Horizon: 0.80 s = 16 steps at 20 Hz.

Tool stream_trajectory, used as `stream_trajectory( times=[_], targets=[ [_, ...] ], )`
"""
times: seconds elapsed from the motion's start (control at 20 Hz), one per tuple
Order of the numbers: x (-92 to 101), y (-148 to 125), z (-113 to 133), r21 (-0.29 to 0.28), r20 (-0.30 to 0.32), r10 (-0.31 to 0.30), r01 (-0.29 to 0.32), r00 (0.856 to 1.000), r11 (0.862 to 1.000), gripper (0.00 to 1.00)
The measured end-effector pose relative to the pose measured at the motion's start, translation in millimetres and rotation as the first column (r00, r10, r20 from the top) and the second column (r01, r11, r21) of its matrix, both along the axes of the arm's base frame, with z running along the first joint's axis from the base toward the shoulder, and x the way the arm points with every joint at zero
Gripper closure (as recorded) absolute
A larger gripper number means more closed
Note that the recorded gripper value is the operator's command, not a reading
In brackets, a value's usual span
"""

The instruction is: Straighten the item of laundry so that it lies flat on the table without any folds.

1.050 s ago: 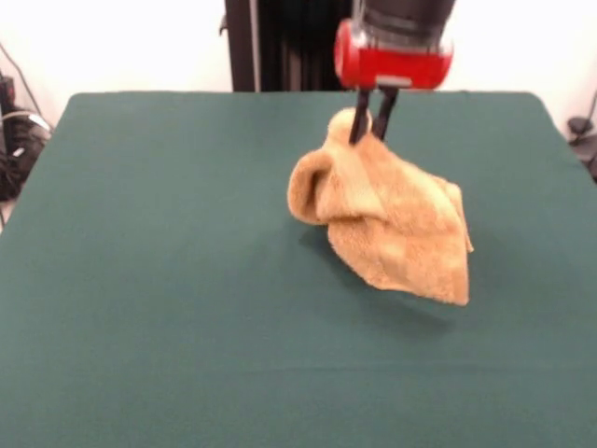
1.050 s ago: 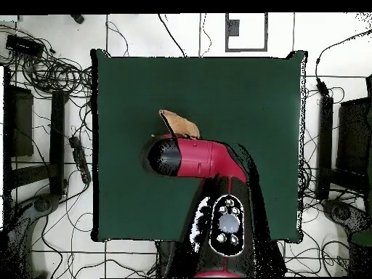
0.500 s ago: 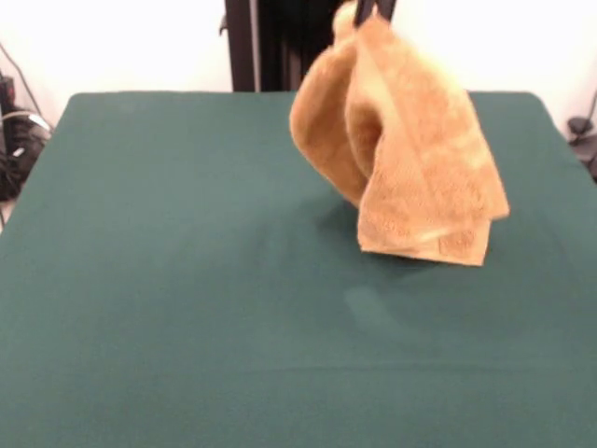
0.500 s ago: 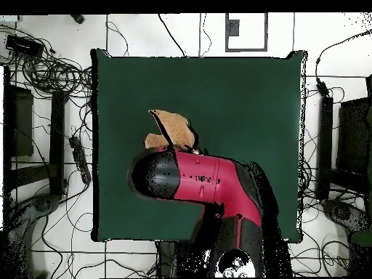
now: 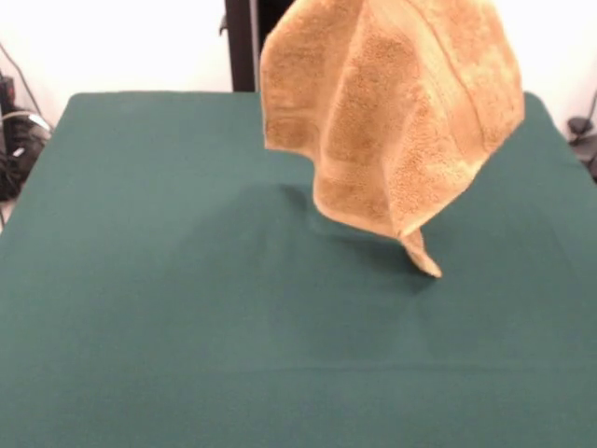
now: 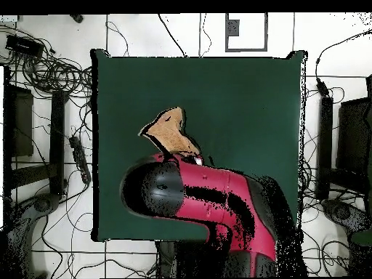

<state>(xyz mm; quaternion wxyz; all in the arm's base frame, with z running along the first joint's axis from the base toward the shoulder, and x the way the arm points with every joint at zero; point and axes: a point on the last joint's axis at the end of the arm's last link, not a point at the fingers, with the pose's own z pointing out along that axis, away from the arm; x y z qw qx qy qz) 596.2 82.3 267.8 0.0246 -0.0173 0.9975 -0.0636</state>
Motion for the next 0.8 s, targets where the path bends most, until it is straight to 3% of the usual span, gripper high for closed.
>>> stream_trajectory(
  times=[0.15,0.2,0.45,0.8],
  targets=[
    [1.9,-18.0,3.1,0.009,0.004,-0.04,0.04,0.999,0.999,1.0],
    [2.5,-24.1,4.1,0.012,0.006,-0.053,0.053,0.999,0.999,0.0],
    [3.5,-47.7,2.0,0.011,0.02,-0.091,0.091,0.996,0.996,0.0],
    [8.2,-49.3,0.8,0.008,0.058,-0.088,0.087,0.994,0.996,0.0]
  ],
)
